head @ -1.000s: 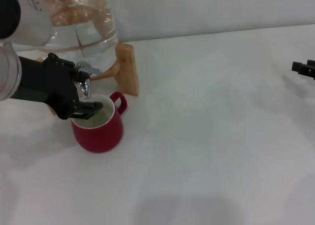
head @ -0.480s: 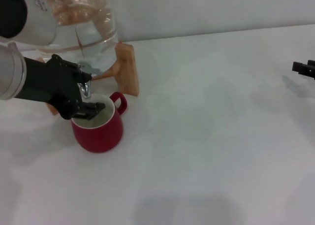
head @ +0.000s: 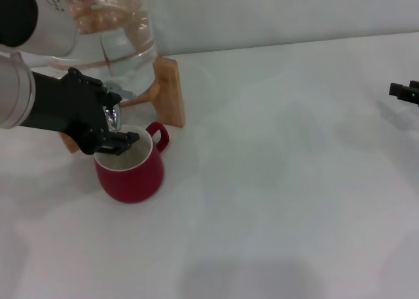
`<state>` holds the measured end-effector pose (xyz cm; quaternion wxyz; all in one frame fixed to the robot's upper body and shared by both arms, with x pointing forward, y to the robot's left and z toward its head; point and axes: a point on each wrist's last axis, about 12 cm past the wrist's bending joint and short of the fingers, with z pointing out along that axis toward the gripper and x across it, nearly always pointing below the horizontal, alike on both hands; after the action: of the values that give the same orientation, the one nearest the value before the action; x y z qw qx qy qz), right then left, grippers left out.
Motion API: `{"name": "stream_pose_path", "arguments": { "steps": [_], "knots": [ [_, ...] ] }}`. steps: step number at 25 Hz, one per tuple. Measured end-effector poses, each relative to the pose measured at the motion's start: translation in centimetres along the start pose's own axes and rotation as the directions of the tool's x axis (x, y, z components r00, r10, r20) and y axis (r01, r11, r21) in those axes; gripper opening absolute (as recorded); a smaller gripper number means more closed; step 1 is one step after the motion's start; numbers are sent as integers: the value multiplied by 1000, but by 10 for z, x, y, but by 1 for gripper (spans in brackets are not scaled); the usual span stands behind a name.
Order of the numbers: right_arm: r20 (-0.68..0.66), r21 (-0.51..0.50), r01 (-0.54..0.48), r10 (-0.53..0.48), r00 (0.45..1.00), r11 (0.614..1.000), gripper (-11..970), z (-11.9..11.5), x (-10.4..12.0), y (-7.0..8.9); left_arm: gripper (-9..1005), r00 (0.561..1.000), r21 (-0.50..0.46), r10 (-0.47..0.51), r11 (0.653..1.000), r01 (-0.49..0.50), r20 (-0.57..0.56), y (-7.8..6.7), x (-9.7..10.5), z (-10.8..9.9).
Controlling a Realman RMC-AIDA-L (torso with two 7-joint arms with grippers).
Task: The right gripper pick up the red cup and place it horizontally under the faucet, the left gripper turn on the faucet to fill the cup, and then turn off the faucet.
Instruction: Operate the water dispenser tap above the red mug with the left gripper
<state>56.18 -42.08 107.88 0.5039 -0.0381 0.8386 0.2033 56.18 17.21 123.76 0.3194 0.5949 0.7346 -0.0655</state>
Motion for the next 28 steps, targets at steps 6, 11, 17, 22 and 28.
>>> {"name": "stream_pose_path", "arguments": {
  "steps": [6,11,17,22,28],
  "knots": [
    [0,2,0,0,1000,1000,548,0,0,0,663,1000,-1,0,1000,0,0,1,0,1],
    [0,3,0,0,1000,1000,548,0,0,0,663,1000,-3,0,1000,0,2,2,0,2],
    [0,2,0,0,1000,1000,548,0,0,0,663,1000,0,-3,1000,3,2,4,-1,6],
    [0,2,0,0,1000,1000,548,0,0,0,663,1000,5,-1,1000,1,2,5,-3,8],
    [0,3,0,0,1000,1000,548,0,0,0,663,1000,1,2,1000,-2,8,6,-5,9]
  ]
}}
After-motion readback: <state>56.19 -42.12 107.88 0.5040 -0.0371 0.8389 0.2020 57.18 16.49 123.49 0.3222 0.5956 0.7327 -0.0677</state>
